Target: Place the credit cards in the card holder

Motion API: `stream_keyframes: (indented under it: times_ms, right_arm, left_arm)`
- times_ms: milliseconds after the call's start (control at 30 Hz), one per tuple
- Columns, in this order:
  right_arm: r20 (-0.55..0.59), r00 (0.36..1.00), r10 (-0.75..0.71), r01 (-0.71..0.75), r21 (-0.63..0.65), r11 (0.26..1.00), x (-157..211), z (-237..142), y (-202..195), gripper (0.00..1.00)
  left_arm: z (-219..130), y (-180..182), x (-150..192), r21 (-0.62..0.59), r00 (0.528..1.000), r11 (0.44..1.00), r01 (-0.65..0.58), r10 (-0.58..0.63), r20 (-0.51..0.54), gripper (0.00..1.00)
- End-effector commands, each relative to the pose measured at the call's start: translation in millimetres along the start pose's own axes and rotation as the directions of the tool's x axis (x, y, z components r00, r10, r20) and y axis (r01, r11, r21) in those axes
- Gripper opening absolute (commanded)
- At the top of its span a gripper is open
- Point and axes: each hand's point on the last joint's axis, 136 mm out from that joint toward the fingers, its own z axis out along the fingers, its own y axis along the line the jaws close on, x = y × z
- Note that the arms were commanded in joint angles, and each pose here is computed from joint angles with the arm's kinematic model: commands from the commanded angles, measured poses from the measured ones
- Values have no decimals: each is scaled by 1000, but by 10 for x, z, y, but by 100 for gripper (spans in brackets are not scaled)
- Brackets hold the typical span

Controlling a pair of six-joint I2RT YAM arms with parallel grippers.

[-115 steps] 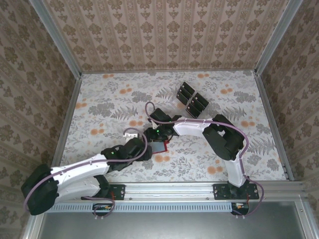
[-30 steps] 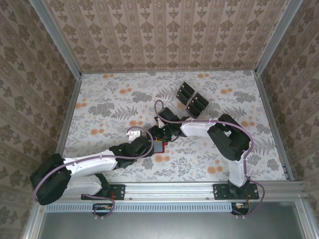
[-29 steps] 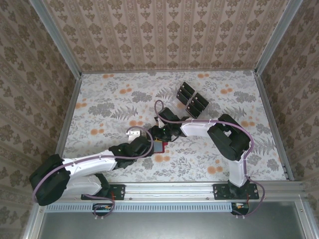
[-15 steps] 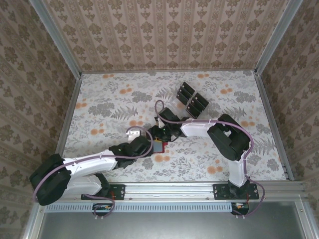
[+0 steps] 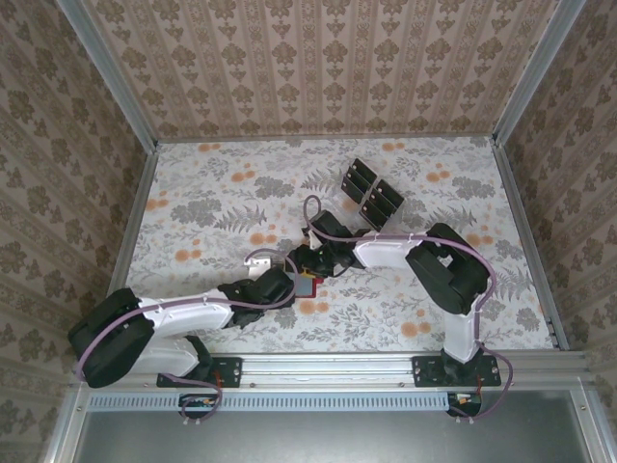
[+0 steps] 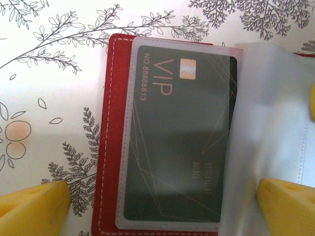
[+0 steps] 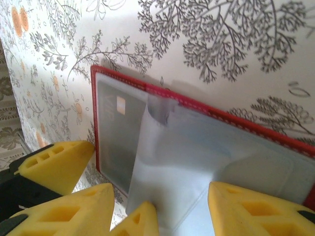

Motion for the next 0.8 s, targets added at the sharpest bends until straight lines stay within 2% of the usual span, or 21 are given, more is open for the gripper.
stream_keyframes:
  times_ms: [0, 500, 767]
  right_arm:
    - [28, 999, 25, -25, -5, 1000, 0, -106, 16, 54]
    - [5, 995, 98, -98, -26, 995, 77, 104, -73, 54]
    - [9, 994, 107, -106, -49, 993, -6, 185, -5, 54]
  left_arm:
    - [31, 172, 84, -52, 1000, 998, 20, -20, -11, 100]
    - [23, 187, 72, -48, 1000, 999, 26, -26, -5, 100]
    - [-48, 119, -23, -13, 1000, 1000, 23, -23, 16, 100]
